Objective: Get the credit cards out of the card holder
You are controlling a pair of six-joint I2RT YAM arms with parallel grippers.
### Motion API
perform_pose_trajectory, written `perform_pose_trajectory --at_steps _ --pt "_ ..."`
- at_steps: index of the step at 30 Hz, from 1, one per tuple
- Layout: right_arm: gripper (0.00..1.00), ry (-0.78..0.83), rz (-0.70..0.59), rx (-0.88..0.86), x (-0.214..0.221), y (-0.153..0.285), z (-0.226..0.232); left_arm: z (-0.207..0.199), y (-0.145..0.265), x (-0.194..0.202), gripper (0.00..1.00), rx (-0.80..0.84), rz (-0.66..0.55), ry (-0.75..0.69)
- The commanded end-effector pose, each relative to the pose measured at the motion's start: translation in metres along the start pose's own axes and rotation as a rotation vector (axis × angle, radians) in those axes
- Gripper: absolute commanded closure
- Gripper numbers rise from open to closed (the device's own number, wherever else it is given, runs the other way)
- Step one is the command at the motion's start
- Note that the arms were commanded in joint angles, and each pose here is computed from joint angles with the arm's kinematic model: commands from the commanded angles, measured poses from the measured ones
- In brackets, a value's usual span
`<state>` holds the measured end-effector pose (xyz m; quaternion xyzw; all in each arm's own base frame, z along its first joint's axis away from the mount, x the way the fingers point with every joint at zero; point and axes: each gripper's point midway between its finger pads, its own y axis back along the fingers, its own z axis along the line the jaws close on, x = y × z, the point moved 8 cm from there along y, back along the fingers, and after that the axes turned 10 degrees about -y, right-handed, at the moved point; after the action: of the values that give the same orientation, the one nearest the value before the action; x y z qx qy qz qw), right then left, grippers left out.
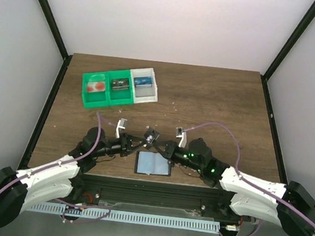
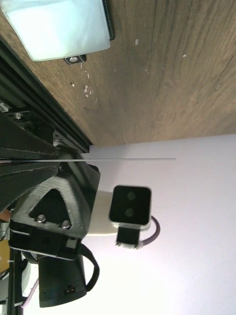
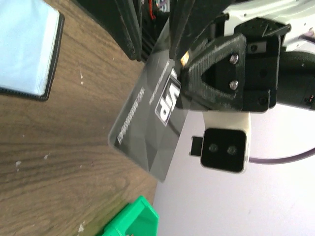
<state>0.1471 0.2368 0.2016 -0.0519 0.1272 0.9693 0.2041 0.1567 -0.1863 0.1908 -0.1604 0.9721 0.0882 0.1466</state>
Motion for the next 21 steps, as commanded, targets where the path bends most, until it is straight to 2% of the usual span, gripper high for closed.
perform_pose_trajectory --at_steps 1,6,11,17,21 --pt "0.79 0.107 0.042 0.011 0.005 0.011 0.007 0.000 0.006 0.004 1.00 0.019 -0.002 -0.035" --pt "0.65 0.220 -0.018 0.060 0.000 0.037 0.015 -0.004 0.010 0.007 1.00 0.001 0.062 -0.147" --pt "0.54 0.367 -0.016 0.102 -0.007 0.055 0.044 -0.023 0.010 0.011 1.00 0.049 0.194 -0.288" --pt "0.50 0.378 0.125 0.085 -0.009 0.055 0.051 -0.026 0.015 0.028 1.00 0.131 0.378 -0.313" --pt "0.47 0.365 0.222 0.061 -0.006 0.048 0.043 -0.027 0.019 0.034 1.00 0.167 0.417 -0.299"
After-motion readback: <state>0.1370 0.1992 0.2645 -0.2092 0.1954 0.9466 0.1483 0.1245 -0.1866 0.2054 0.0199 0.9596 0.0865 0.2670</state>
